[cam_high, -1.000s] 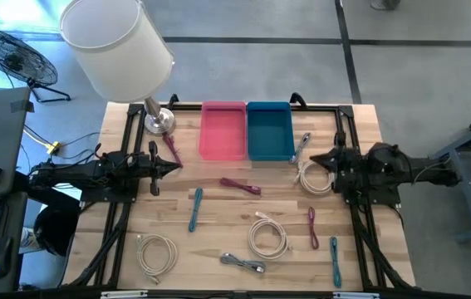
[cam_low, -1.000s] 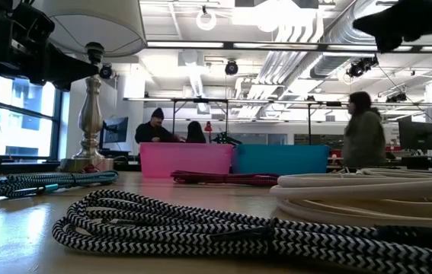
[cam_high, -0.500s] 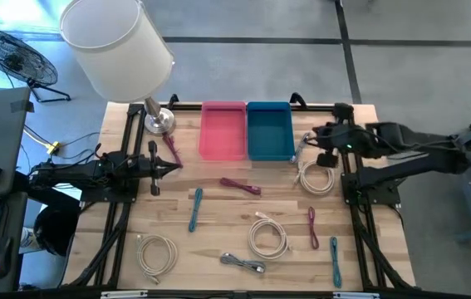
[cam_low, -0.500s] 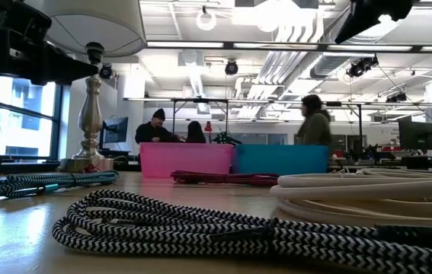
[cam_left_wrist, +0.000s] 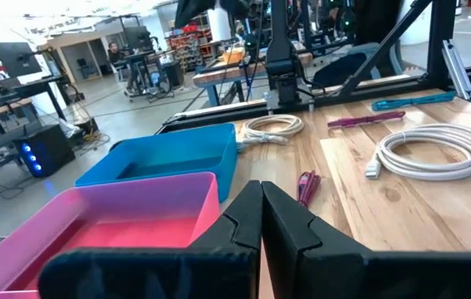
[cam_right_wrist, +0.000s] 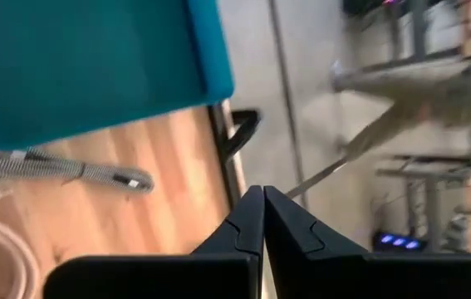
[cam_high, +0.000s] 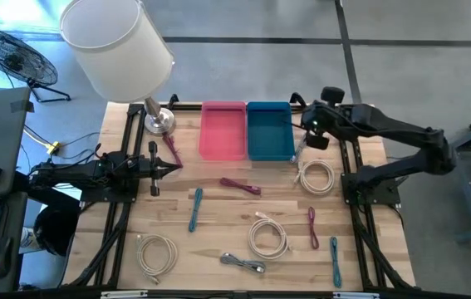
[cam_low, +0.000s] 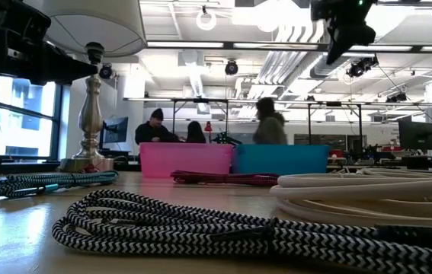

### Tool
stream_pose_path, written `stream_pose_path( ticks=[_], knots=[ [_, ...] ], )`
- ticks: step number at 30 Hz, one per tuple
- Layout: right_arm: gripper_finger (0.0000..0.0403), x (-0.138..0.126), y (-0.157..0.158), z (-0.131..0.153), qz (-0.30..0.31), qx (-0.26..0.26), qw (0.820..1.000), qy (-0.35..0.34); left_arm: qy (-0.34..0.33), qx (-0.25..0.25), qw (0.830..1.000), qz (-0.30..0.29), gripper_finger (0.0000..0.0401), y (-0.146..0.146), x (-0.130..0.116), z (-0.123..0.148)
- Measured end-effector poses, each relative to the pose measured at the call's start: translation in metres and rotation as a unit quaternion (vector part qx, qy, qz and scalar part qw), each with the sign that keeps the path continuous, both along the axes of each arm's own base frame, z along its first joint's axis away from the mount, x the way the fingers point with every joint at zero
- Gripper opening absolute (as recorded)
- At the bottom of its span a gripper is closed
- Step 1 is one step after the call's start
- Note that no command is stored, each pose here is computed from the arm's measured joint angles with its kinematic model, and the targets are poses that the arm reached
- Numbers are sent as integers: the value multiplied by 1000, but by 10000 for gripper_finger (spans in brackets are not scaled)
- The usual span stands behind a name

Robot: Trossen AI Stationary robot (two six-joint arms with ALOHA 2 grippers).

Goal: Pick & Place USB Port
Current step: Put the top white and black charger cable into the blue bin

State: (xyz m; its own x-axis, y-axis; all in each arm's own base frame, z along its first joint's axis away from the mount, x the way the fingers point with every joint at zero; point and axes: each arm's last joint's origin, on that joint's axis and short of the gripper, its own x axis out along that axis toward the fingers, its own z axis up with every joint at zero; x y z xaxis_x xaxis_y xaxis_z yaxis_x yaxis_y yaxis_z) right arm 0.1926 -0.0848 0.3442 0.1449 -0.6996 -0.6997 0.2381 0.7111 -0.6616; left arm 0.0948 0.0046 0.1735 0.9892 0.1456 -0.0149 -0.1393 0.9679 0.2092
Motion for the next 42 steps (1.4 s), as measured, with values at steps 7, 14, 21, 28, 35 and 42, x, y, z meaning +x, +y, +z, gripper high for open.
stream_pose_path(
  ticks=[7, 14, 21, 28, 35, 42],
  knots=[
    [38, -6, -18, -27, -30, 55, 997, 39, 1, 2, 1000, -1, 1, 0, 0, 0],
    [112, -8, -20, -55, 18, 95, 992, 85, 3, 16, 1000, -1, 1, 0, 0, 0],
    [130, -7, -19, -92, 134, 109, 973, 152, 3, 16, 1000, 0, 1, 0, 0, 0],
    [130, -10, -17, -124, 196, 103, 955, 198, 3, 16, 1000, 0, 1, 0, 0, 0],
    [130, -17, -13, -149, 223, 111, 943, 220, 7, 38, 999, 4, 1, 0, 0, -1],
    [130, -13, -14, -156, 239, 100, 948, 187, 8, 50, 999, 5, 1, 0, 0, -1]
  ],
)
